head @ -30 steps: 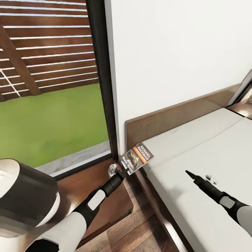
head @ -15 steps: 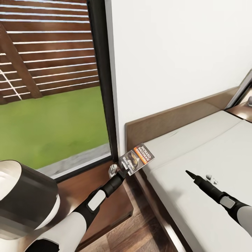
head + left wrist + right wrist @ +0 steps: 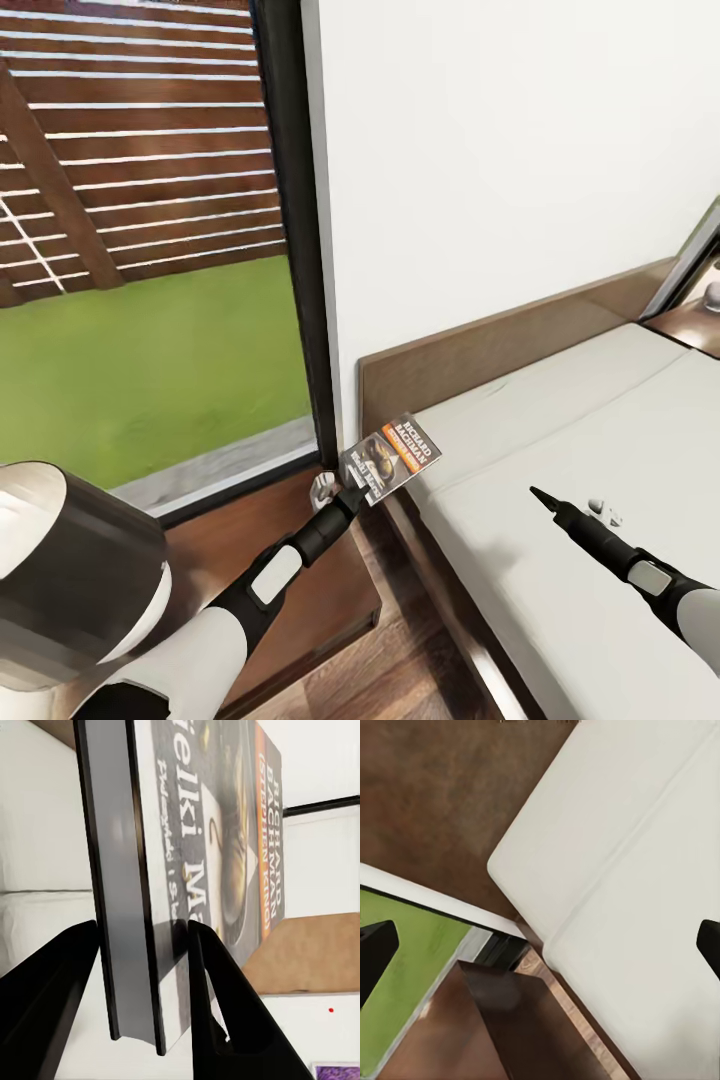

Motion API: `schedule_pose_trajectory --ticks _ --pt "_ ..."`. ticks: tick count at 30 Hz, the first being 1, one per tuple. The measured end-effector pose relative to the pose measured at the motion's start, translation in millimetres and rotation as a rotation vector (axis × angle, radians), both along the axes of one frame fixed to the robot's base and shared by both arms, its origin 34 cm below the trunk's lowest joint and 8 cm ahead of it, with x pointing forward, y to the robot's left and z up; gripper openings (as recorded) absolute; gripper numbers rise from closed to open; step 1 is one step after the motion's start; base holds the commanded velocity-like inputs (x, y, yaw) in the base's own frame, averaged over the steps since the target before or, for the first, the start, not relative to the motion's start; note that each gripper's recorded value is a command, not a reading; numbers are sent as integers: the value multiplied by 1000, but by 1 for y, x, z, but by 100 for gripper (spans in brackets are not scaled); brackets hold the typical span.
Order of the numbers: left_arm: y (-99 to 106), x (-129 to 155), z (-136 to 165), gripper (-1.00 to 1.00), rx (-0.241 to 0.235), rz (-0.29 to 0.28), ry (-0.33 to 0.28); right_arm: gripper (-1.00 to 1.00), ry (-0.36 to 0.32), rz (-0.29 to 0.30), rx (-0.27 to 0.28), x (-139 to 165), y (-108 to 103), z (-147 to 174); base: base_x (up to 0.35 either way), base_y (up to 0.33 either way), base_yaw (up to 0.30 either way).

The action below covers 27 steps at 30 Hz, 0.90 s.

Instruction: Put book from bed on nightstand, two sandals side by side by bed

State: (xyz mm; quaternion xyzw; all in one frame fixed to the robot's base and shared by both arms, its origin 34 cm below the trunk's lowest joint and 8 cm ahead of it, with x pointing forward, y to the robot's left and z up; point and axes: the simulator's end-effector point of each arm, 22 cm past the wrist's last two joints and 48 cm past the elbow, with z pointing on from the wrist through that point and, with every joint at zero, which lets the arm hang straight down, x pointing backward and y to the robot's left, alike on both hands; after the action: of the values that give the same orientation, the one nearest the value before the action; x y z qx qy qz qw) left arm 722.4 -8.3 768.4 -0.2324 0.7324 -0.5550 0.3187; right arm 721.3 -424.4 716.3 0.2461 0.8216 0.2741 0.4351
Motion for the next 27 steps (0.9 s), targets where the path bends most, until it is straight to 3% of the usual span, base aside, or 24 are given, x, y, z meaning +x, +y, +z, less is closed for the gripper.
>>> schedule_pose_trajectory --ticks 9,16,27 --pt "-1 -4 0 -100 8 -7 8 100 -15 -2 -1 3 -1 9 0 0 0" --pt "1 -18 -16 -100 21 -13 55 100 -26 -2 -1 5 -1 15 0 0 0" --pt "0 -19 -8 -100 26 -21 40 100 -44 -1 -1 8 0 26 0 0 0"
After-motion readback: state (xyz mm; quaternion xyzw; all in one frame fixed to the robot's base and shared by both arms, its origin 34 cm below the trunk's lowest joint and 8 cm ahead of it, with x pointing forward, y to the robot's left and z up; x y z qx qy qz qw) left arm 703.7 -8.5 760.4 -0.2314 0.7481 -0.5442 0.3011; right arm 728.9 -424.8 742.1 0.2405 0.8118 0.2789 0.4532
